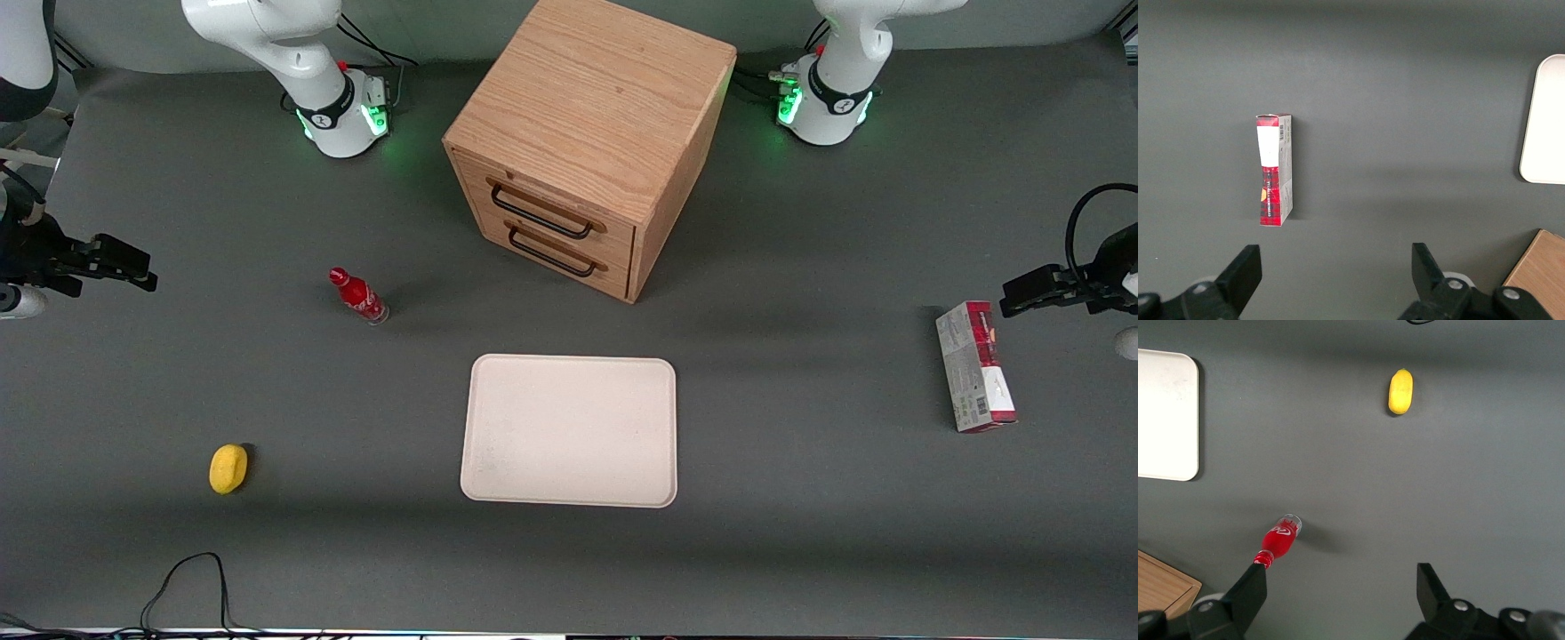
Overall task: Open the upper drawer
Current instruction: 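Move the right gripper toward the upper drawer's black handle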
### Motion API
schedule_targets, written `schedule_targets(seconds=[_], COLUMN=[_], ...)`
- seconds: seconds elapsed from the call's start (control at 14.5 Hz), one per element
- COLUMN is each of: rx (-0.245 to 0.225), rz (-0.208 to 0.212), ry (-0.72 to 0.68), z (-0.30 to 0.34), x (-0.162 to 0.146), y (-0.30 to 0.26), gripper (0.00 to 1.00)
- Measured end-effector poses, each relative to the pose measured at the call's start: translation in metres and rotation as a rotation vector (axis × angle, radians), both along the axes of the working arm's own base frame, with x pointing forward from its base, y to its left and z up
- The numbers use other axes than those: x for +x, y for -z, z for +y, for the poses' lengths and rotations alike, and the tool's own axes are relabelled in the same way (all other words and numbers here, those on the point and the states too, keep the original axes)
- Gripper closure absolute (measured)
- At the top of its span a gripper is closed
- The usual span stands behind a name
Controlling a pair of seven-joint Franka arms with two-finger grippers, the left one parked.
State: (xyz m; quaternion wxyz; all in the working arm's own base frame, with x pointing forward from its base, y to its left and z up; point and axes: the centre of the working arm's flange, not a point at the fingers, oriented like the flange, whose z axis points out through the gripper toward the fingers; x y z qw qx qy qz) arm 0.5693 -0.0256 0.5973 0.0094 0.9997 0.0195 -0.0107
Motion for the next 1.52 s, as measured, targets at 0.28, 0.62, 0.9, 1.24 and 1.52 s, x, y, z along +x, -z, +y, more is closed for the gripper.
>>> schedule_targets(seconds=[0.28,0.62,0.9,1.24,1.52], rx=[0.000,0.005,0.015,0.021,0.030], rz=[0.000,0.000,0.022,0.058,0.071], ry=[0.000,-0.033,-0.174,-0.374,-0.522], z=[0.000,0.018,0.102,0.223,0.307], x=[0.000,0.001,0.001,-0.015,-0.048], y=[0.000,0.000,0.012,0.034,0.039], gripper=[0.00,0.00,0.00,0.00,0.00])
